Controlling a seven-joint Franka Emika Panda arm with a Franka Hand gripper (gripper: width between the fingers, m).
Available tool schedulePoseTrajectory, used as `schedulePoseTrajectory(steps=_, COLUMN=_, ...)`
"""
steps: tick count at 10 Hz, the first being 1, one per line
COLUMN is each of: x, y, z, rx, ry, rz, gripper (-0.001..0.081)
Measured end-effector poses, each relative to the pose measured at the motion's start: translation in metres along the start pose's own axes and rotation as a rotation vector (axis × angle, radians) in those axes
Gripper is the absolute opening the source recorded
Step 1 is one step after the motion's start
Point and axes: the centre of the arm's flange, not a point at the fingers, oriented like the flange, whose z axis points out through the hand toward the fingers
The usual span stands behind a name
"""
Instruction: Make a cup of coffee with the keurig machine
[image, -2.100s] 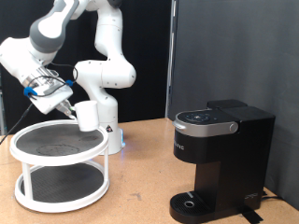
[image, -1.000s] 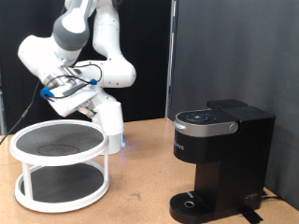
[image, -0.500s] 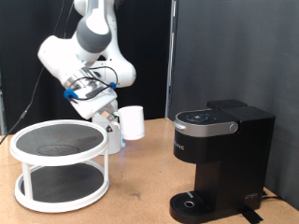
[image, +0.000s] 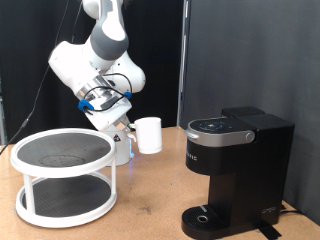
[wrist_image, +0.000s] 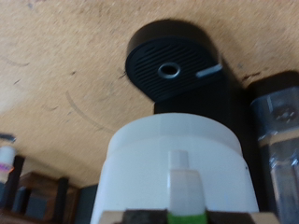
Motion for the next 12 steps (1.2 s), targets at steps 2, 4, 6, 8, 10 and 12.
schedulePoseTrajectory(steps=2, x=0.004, y=-0.002, z=0.015, rx=0.021, ry=0.083, rz=0.026, gripper=0.0007)
schedulePoseTrajectory(steps=4, x=0.002, y=-0.007, z=0.032, rx=0.056, ry=0.13, rz=0.05, gripper=0.0007)
schedulePoseTrajectory(steps=6, x=-0.003, y=-0.014, z=0.05, rx=0.094, ry=0.168, rz=0.069, gripper=0.0007)
schedulePoseTrajectory(steps=8, x=-0.005, y=-0.024, z=0.072, rx=0.137, ry=0.207, rz=0.074, gripper=0.0007)
schedulePoseTrajectory(steps=10, x=-0.005, y=-0.033, z=0.095, rx=0.165, ry=0.221, rz=0.083, gripper=0.0007)
schedulePoseTrajectory(steps=12, x=-0.007, y=-0.038, z=0.116, rx=0.17, ry=0.175, rz=0.073, gripper=0.0007)
